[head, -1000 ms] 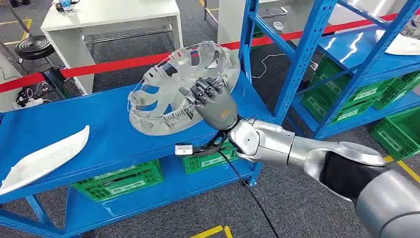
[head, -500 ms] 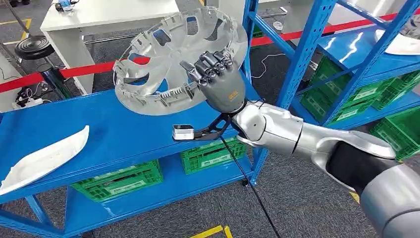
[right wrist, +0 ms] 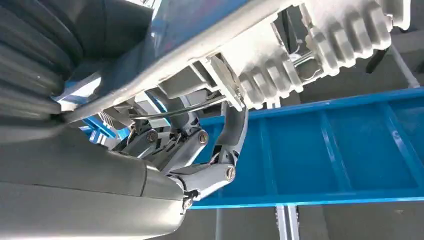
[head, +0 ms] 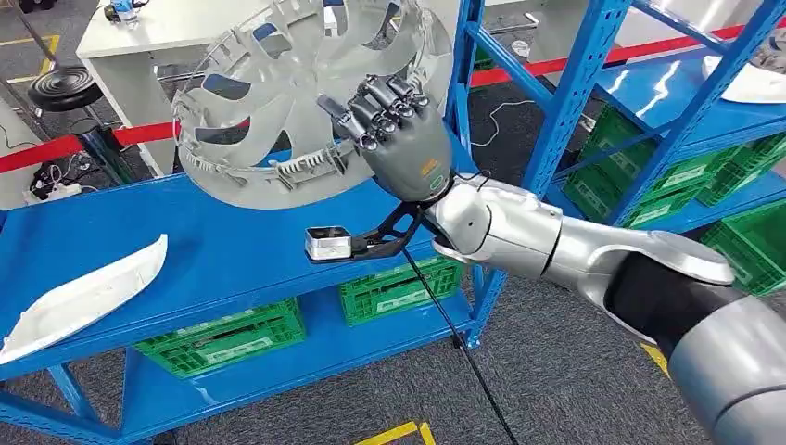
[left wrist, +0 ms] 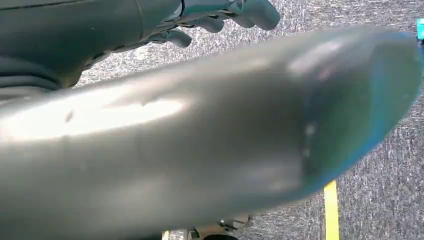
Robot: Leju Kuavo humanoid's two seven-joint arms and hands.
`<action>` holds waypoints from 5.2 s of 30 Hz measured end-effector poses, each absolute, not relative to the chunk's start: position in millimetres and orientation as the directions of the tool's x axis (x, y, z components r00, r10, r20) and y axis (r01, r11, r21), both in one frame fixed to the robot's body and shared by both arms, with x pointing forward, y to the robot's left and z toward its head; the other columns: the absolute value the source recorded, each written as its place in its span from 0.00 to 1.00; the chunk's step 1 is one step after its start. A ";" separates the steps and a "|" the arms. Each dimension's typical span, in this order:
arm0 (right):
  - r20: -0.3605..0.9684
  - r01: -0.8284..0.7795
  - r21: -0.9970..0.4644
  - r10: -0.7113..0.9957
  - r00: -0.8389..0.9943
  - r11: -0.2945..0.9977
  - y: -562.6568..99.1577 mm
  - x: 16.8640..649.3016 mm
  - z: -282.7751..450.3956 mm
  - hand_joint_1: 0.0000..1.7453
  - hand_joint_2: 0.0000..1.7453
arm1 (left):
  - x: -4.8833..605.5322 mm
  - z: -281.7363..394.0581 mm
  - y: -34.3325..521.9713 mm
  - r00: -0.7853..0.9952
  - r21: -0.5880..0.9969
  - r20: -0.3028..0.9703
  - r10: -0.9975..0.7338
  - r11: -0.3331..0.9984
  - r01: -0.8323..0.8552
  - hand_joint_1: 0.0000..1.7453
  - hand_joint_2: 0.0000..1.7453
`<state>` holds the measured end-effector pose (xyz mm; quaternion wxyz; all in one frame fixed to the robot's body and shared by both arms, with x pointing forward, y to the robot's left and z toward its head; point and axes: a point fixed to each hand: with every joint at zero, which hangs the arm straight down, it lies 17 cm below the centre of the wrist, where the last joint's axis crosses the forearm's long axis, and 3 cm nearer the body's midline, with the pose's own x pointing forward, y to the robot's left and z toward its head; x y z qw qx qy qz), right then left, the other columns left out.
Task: Take the parts from the cabinet and place them on the table.
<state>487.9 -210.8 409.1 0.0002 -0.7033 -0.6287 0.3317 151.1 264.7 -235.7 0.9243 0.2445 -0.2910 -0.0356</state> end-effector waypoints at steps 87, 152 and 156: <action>-0.244 0.751 -0.641 0.886 -0.393 0.157 -141.7 410.2 305.0 1.00 1.00 | 147.3 -238.7 278.6 0.838 0.472 0.512 -0.186 0.877 -0.094 0.00 0.00; -0.211 0.655 -0.756 0.943 -0.259 0.011 -177.8 429.3 258.1 1.00 1.00 | 150.7 -238.7 248.6 0.808 0.432 0.530 -0.259 0.902 0.005 0.00 0.00; -0.221 0.673 -0.738 0.959 -0.180 -0.044 -179.2 440.9 277.9 1.00 1.00 | 151.4 -238.2 251.7 0.809 0.430 0.537 -0.238 0.903 -0.020 0.00 0.00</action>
